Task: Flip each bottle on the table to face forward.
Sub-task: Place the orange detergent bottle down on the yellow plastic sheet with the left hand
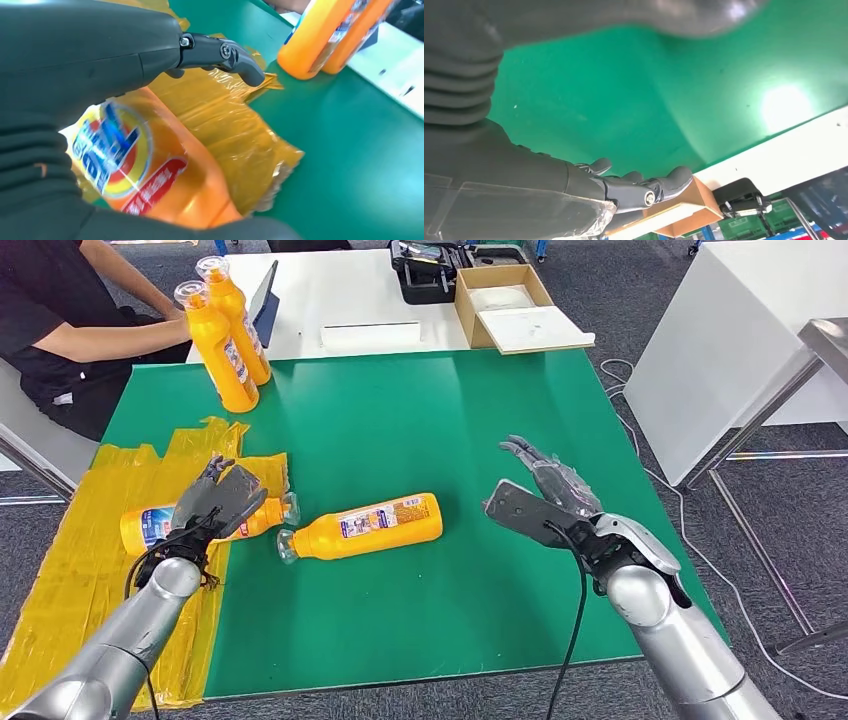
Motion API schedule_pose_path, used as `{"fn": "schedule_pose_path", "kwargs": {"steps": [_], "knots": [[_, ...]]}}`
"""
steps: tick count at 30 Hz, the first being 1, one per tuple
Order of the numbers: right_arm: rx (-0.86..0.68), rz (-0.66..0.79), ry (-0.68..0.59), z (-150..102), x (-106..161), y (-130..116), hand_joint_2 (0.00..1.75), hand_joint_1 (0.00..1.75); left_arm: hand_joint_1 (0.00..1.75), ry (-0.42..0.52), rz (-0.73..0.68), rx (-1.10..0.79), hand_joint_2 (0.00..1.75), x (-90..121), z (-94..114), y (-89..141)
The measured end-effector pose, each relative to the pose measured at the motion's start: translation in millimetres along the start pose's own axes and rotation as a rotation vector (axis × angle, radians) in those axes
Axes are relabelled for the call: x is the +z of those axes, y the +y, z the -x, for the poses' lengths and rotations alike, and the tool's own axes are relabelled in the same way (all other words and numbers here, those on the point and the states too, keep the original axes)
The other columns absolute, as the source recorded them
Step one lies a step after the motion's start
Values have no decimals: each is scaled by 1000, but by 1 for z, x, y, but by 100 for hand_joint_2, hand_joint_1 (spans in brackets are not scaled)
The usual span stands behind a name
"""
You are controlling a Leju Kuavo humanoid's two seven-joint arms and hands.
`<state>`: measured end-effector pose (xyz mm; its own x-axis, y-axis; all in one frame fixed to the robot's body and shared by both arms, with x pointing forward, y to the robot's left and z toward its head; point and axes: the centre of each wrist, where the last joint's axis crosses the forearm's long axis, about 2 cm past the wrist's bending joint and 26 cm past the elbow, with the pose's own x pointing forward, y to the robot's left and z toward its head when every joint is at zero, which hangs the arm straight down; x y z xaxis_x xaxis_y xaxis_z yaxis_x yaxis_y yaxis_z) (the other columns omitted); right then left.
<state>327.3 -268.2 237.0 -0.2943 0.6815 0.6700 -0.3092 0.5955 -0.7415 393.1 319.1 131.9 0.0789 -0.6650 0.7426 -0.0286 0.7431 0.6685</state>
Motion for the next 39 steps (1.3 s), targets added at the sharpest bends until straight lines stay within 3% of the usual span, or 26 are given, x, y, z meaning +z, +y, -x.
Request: {"fn": "schedule_pose_path", "kwargs": {"steps": [2, 3, 7, 12, 21, 39], "knots": [[59, 16, 11, 1, -7, -1, 0, 0, 0, -13, -23, 82, 0, -1, -6, 2], [104, 37, 12, 1, -12, -2, 0, 0, 0, -25, -39, 137, 0, -2, -11, 4], [332, 155, -46, 0, -36, -8, 175, 0, 0, -113, -106, 365, 0, -6, -41, 16], [445, 164, -87, -4, -63, -6, 175, 0, 0, -253, -170, 543, 0, -8, -84, 37], [501, 21, -118, -37, -102, 17, 175, 0, 0, -399, -221, 710, 0, -2, -125, 58], [395, -154, -196, -87, -117, 76, 175, 0, 0, -442, -236, 746, 0, 5, -141, 66]]}}
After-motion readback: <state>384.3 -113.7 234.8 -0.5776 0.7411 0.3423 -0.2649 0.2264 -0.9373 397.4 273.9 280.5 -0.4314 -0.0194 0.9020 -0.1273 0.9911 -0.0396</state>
